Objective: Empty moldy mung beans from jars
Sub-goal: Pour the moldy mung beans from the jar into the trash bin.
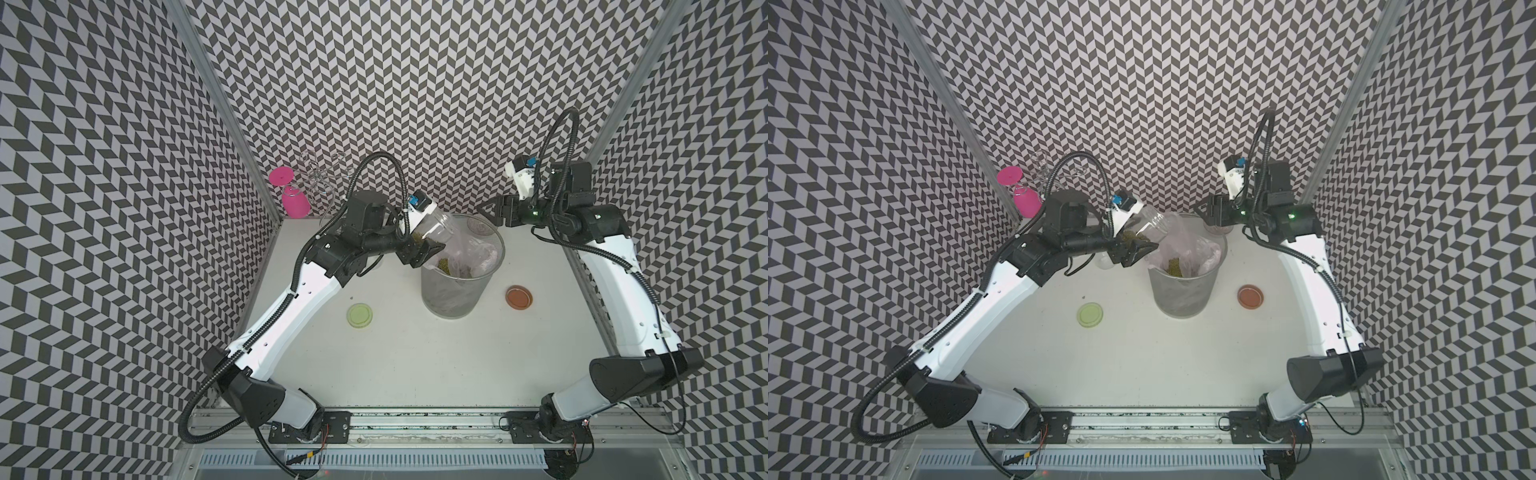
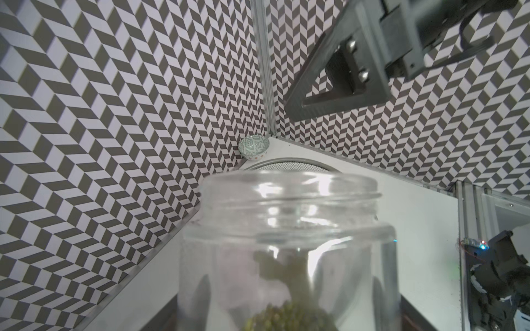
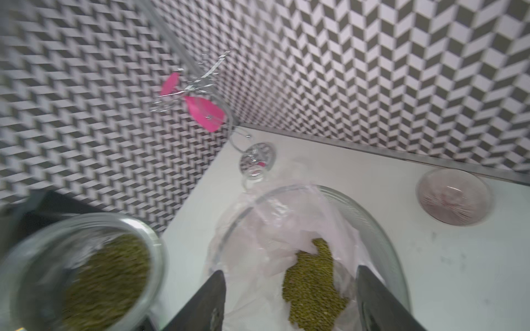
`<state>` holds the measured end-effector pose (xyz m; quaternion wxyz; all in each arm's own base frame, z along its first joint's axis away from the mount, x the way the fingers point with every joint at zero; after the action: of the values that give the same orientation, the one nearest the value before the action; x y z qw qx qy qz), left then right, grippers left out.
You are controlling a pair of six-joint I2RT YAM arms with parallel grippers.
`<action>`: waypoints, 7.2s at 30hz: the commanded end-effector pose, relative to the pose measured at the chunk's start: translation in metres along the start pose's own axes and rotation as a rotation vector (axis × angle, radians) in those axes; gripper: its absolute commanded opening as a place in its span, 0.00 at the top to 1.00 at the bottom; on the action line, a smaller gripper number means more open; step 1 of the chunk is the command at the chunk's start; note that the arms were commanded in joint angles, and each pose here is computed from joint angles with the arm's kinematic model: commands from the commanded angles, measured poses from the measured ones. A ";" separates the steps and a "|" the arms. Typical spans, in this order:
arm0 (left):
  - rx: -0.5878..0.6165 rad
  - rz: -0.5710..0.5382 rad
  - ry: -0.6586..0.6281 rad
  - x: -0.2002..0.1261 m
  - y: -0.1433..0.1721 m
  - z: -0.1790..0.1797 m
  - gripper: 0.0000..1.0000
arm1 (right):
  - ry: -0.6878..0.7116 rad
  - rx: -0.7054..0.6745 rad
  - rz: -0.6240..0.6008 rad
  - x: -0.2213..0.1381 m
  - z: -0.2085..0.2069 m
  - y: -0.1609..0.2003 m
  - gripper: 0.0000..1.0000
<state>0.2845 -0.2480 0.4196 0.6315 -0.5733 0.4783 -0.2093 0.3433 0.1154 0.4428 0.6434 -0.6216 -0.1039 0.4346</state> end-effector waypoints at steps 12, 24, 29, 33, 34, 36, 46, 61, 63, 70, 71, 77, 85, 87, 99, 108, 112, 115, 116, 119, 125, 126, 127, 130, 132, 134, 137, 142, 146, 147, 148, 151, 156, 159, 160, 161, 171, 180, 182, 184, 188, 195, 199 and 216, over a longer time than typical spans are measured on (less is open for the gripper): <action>0.131 0.052 0.054 0.015 -0.014 -0.009 0.92 | -0.462 -0.102 -0.033 0.027 0.051 0.006 0.46; 0.168 0.047 0.095 0.018 -0.017 -0.014 0.93 | -0.553 -0.080 0.013 0.037 0.057 0.029 0.63; 0.182 0.048 0.119 0.021 -0.016 -0.015 0.93 | -0.603 -0.086 0.015 0.036 0.063 0.033 0.77; 0.201 0.050 0.118 0.025 -0.015 -0.013 0.93 | -0.640 -0.086 0.011 0.034 0.066 0.035 0.83; 0.206 0.052 0.117 0.026 -0.015 -0.013 0.93 | -0.650 -0.082 0.011 0.034 0.066 0.036 0.83; 0.214 0.056 0.114 0.027 -0.016 -0.012 0.93 | -0.661 -0.083 0.011 0.033 0.067 0.037 0.87; 0.288 0.052 0.079 0.025 -0.019 -0.010 0.93 | -0.737 -0.072 0.011 0.030 0.072 0.046 0.73; 0.324 0.037 0.104 0.023 -0.021 -0.013 0.90 | -0.781 -0.081 0.001 0.026 0.079 0.048 1.00; 0.325 0.032 0.104 0.023 -0.021 -0.013 0.88 | -0.785 -0.074 0.004 0.027 0.079 0.050 1.00; 0.308 0.009 0.056 0.024 -0.022 -0.008 0.59 | -0.767 -0.068 -0.019 0.024 0.072 0.046 1.00; 0.306 0.000 0.051 0.023 -0.023 -0.008 0.50 | -0.764 -0.066 -0.030 0.021 0.070 0.044 1.00; 0.299 -0.057 0.002 0.014 -0.026 -0.007 0.04 | -0.755 -0.036 -0.111 0.008 0.058 0.036 1.00; 0.298 -0.098 -0.056 0.004 -0.029 -0.006 0.00 | -0.768 -0.007 -0.156 0.000 0.051 0.035 1.00; 0.268 -0.122 -0.076 0.001 -0.032 -0.005 0.00 | -0.754 -0.005 -0.161 -0.001 0.050 0.034 1.00; -0.763 -0.377 -0.008 -0.026 -0.051 -0.002 0.00 | -0.655 -0.099 -0.348 -0.014 0.069 0.023 1.00; -1.184 -0.269 0.267 -0.008 -0.036 -0.016 0.02 | -0.585 -0.174 -0.466 -0.019 0.095 0.016 1.00; -1.230 -0.234 0.234 -0.009 -0.025 -0.015 0.00 | -0.539 -0.190 -0.501 -0.025 0.099 0.015 1.00; -1.248 -0.223 0.218 -0.010 -0.018 -0.015 0.00 | -0.504 -0.199 -0.507 -0.026 0.098 0.014 1.00; -1.258 -0.225 0.227 -0.009 -0.017 -0.015 0.00 | -0.505 -0.200 -0.514 -0.027 0.098 0.014 1.00; -1.299 -0.225 0.319 -0.004 -0.013 -0.018 0.00 | -0.529 -0.203 -0.550 -0.030 0.104 0.015 1.00; -1.336 -0.223 0.445 0.006 -0.014 -0.028 0.00 | -0.529 -0.227 -0.577 -0.026 0.118 0.017 1.00; -1.340 -0.227 0.457 0.007 -0.015 -0.029 0.00 | -0.533 -0.230 -0.583 -0.025 0.119 0.018 1.00; -1.346 -0.231 0.468 0.008 -0.015 -0.029 0.00 | -0.537 -0.232 -0.584 -0.024 0.121 0.019 1.00; -1.366 -0.242 0.479 0.011 -0.012 -0.026 0.00 | -0.546 -0.236 -0.590 -0.021 0.123 0.022 1.00; -1.379 -0.245 0.470 0.015 -0.010 -0.023 0.00 | -0.545 -0.239 -0.588 -0.019 0.123 0.025 1.00; -1.384 -0.244 0.463 0.018 -0.009 -0.020 0.00 | -0.542 -0.243 -0.588 -0.019 0.124 0.027 1.00; -1.398 -0.249 0.442 0.021 -0.005 -0.011 0.02 | -0.543 -0.249 -0.587 -0.019 0.125 0.031 1.00; -1.402 -0.275 0.419 0.022 -0.006 0.002 0.06 | -0.541 -0.254 -0.571 -0.017 0.125 0.036 1.00; -1.397 -0.263 0.438 0.030 -0.009 0.004 0.07 | -0.553 -0.260 -0.552 -0.012 0.124 0.040 1.00; -1.399 -0.264 0.443 0.031 -0.010 0.005 0.08 | -0.553 -0.262 -0.549 -0.011 0.124 0.041 1.00; -1.402 -0.265 0.445 0.033 -0.010 0.005 0.09 | -0.554 -0.263 -0.548 -0.011 0.124 0.042 1.00; -1.406 -0.266 0.449 0.038 -0.008 0.008 0.07 | -0.566 -0.275 -0.542 -0.010 0.125 0.045 1.00; -1.395 -0.269 0.494 0.045 -0.009 0.010 0.00 | -0.555 -0.283 -0.531 -0.007 0.124 0.050 1.00; -1.400 -0.267 0.493 0.048 -0.008 0.012 0.00 | -0.545 -0.288 -0.529 -0.006 0.124 0.052 1.00; -1.405 -0.266 0.488 0.049 -0.006 0.013 0.02 | -0.539 -0.290 -0.529 -0.005 0.123 0.053 1.00; -1.405 -0.268 0.483 0.049 -0.005 0.013 0.04 | -0.532 -0.291 -0.529 -0.005 0.123 0.053 1.00; -1.359 -0.282 0.427 0.049 -0.007 0.021 0.23 | -0.515 -0.285 -0.499 -0.004 0.122 0.056 0.97; -1.279 -0.296 0.370 0.052 -0.010 0.024 0.28 | -0.428 -0.278 -0.477 -0.011 0.119 0.048 0.29; -1.255 -0.303 0.358 0.053 -0.011 0.026 0.30 | -0.403 -0.275 -0.477 -0.016 0.118 0.047 0.26; -1.239 -0.308 0.351 0.055 -0.012 0.027 0.32 | -0.380 -0.271 -0.470 -0.018 0.117 0.046 0.24; -1.182 -0.322 0.325 0.058 -0.016 0.029 0.33 | -0.339 -0.272 -0.457 -0.025 0.113 0.046 0.24; -1.055 -0.355 0.251 0.066 -0.020 0.035 0.39 | -0.208 -0.261 -0.512 -0.062 0.098 0.046 0.23; -1.003 -0.364 0.220 0.072 -0.022 0.040 0.39 | -0.161 -0.259 -0.545 -0.079 0.094 0.049 0.23; -0.694 -0.390 -0.004 0.071 -0.035 0.038 0.44 | -0.123 -0.244 -0.540 -0.081 0.084 0.053 0.22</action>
<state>0.3671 -0.3048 0.3839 0.3115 -0.8340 0.4450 -0.0971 0.2131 0.1135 0.4457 0.6477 -0.6143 -0.3526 0.2808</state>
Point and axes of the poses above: each gripper's point midway between its finger pads, its own x axis out along the fingers, its own z axis along the line the jaws close on, y = z × x, the point moved 8 cm from there along -x, back along the fingers, and after that the axes turned 12 degrees about -x, right-handed, at the moved point
